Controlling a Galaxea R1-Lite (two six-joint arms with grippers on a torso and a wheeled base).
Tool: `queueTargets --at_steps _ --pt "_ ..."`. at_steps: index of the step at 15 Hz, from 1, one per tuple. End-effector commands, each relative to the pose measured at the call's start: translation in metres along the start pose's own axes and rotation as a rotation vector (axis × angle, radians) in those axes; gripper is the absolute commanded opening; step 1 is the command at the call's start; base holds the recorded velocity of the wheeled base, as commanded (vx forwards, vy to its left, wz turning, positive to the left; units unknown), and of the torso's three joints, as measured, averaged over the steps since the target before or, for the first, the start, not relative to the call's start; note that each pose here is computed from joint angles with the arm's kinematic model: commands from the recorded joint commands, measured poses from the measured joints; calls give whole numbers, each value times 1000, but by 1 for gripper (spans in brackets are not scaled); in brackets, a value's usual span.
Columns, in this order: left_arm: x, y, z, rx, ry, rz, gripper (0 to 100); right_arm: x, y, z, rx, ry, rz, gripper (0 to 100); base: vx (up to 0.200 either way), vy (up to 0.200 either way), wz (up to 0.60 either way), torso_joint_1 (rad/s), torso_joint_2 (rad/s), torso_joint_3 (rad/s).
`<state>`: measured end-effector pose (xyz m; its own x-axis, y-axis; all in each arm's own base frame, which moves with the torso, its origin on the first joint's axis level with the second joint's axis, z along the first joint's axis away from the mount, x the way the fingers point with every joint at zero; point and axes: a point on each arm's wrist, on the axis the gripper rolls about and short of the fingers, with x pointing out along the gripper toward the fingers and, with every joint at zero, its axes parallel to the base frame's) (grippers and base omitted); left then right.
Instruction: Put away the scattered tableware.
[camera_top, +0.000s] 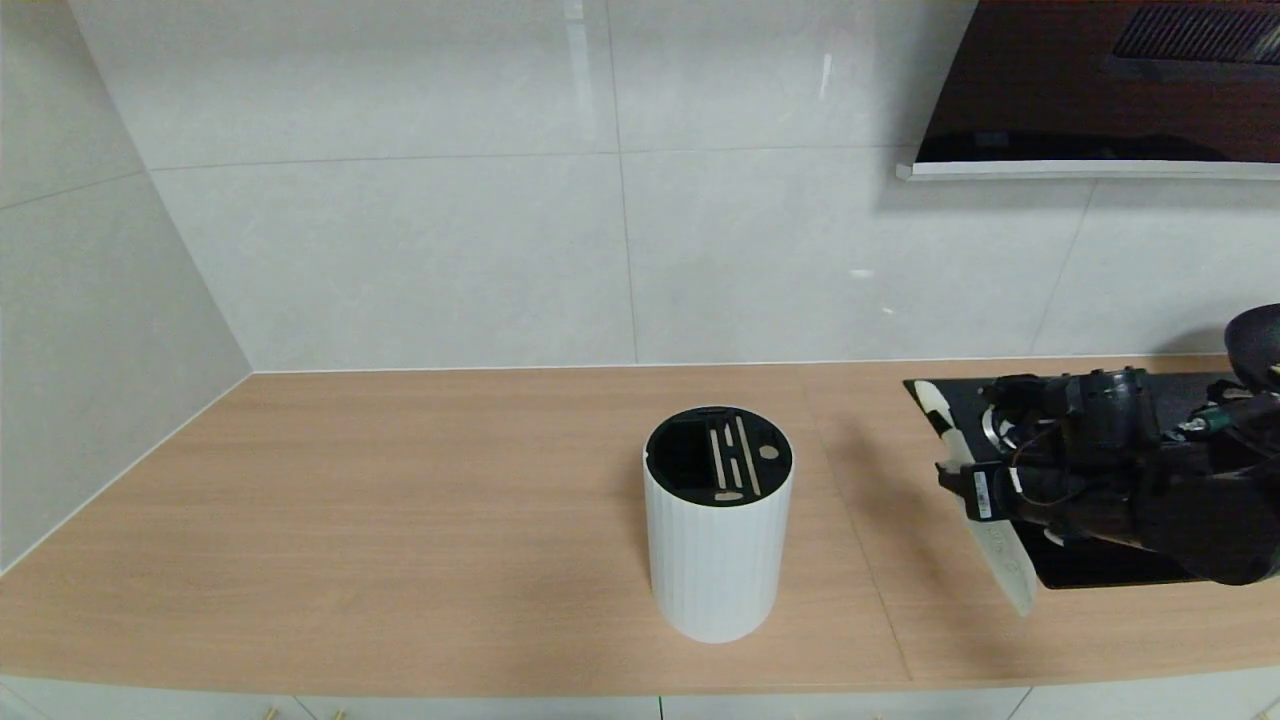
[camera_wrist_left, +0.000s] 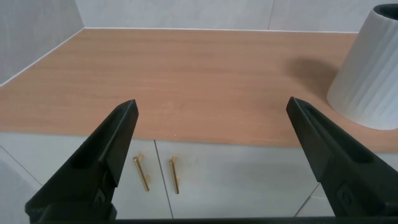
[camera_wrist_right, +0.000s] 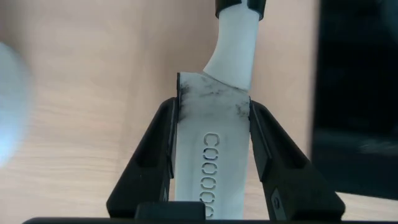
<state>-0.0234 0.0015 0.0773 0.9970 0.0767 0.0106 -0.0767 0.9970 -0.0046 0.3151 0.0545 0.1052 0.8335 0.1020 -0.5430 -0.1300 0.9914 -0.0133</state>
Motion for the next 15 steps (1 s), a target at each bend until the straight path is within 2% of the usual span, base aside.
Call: queueTargets --at_steps 1,2,3,4,6,7,8,9,10,11,12,13,14,15 --pt "-2 0 8 11 -32 2 100 -60 14 36 -18 -176 39 0 0 0 0 0 0 0" --pt "-10 0 37 16 -91 -35 100 -81 27 57 -32 -248 63 0 0 0 0 0 0 0" --pt "-8 -1 55 20 -53 -84 100 -88 33 70 -35 -278 61 0 0 0 0 0 0 0" --pt "4 -3 85 44 33 -130 100 -101 48 92 -43 -337 72 0 0 0 0 0 0 0" --pt "38 -6 122 178 130 -137 100 -124 69 110 -56 -390 116 0 0 0 0 0 0 0" --pt "48 -7 130 200 153 -140 100 -128 75 110 -63 -397 132 0 0 0 0 0 0 0" --pt "72 -9 150 209 191 -147 100 -138 87 108 -73 -409 173 0 0 0 0 0 0 0" --pt "102 -12 168 187 227 -172 100 -149 100 106 -66 -421 236 0 0 0 0 0 0 0" --pt "121 -19 176 118 241 -236 100 -154 111 102 -52 -411 283 0 0 0 0 0 0 0" --pt "134 -30 180 22 245 -326 100 -154 118 94 -45 -388 314 0 0 0 0 0 0 0" --pt "153 -46 182 -118 249 -395 100 -155 124 89 -53 -373 334 0 0 0 0 0 0 0" --pt "175 -62 182 -253 225 -443 100 -153 133 84 -67 -354 359 0 0 0 0 0 0 0" --pt "191 -73 178 -294 201 -469 100 -150 138 80 -79 -336 368 0 0 0 0 0 0 0" --pt "213 -82 171 -295 182 -474 100 -147 147 74 -98 -314 388 0 0 0 0 0 0 0"
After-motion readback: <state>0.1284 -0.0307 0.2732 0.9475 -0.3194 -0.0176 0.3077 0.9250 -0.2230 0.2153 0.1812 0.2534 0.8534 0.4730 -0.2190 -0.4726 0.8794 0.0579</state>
